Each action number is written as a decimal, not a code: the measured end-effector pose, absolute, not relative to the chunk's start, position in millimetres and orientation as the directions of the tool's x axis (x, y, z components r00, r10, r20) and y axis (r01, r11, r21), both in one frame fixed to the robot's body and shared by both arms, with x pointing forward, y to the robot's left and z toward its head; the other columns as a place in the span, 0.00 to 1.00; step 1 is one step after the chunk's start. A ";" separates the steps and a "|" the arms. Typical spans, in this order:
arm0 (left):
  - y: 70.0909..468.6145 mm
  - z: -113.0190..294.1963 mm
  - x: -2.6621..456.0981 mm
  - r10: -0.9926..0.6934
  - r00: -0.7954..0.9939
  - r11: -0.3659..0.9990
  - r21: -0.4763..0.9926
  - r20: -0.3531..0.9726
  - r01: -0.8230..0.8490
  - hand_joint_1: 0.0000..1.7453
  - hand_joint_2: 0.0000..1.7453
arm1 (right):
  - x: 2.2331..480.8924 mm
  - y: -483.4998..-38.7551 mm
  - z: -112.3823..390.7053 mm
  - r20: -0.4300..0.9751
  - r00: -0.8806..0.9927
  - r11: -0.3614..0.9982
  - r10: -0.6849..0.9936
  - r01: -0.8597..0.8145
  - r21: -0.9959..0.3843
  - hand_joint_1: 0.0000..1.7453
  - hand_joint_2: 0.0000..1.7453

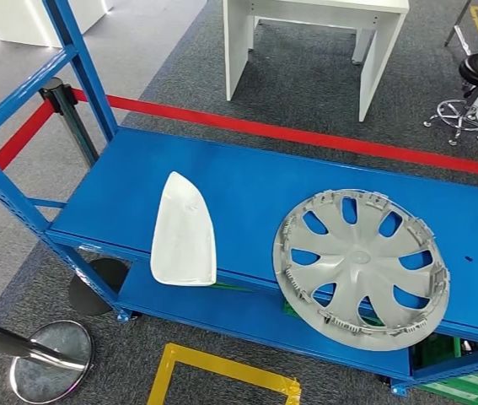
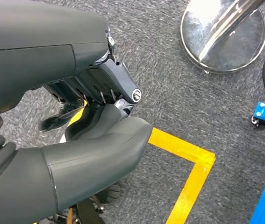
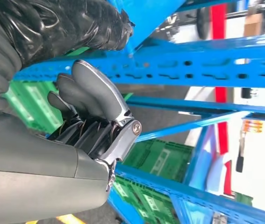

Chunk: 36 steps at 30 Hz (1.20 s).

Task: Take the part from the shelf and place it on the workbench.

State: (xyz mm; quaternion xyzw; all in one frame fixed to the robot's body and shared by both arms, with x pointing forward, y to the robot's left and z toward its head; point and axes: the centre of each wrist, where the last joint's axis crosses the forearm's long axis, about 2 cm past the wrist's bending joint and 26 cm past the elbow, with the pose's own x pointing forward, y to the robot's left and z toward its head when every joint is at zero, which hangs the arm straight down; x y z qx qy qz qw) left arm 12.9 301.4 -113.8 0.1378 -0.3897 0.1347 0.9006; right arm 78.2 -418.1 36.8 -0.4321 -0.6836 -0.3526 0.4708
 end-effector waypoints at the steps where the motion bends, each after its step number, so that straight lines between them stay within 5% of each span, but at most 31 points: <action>1: 301.1 -113.8 13.4 0.138 0.667 0.927 0.142 0.733 -0.347 0.09 1.00 | 77.3 -419.3 44.2 0.940 -0.192 0.361 0.283 0.929 0.081 0.74 1.00; 2: 300.9 -113.8 13.6 0.139 0.675 0.928 0.142 0.724 -0.344 0.00 1.00 | 76.9 -420.3 52.9 0.929 -0.200 0.346 0.313 0.934 0.085 0.49 1.00; 4: 300.1 -113.8 13.5 0.144 0.690 0.930 0.141 0.710 -0.339 0.00 1.00 | 77.8 -420.2 71.3 0.902 -0.213 0.345 0.375 0.936 0.077 0.00 1.00; 12: 297.5 -113.7 17.4 0.182 0.706 0.934 0.105 0.684 -0.342 0.00 1.00 | 114.0 -363.8 117.2 0.738 -0.259 0.599 0.624 0.764 -0.239 0.00 1.00; 18: 297.7 -113.7 17.7 0.182 0.713 0.933 0.109 0.677 -0.342 0.00 1.00 | 118.7 -323.9 112.9 0.720 -0.385 0.769 0.577 0.553 -0.320 0.00 1.00; 22: 299.3 -113.6 18.0 0.160 0.716 0.936 0.127 0.679 -0.329 0.00 1.00 | 103.9 -305.5 87.6 0.730 -0.381 0.824 0.567 0.287 -0.489 0.00 1.00; 36: 304.3 -113.2 21.1 0.131 0.741 0.926 0.187 0.659 -0.329 0.00 1.00 | 76.2 -294.2 69.8 0.790 -0.350 0.863 0.503 0.161 -0.479 0.00 1.00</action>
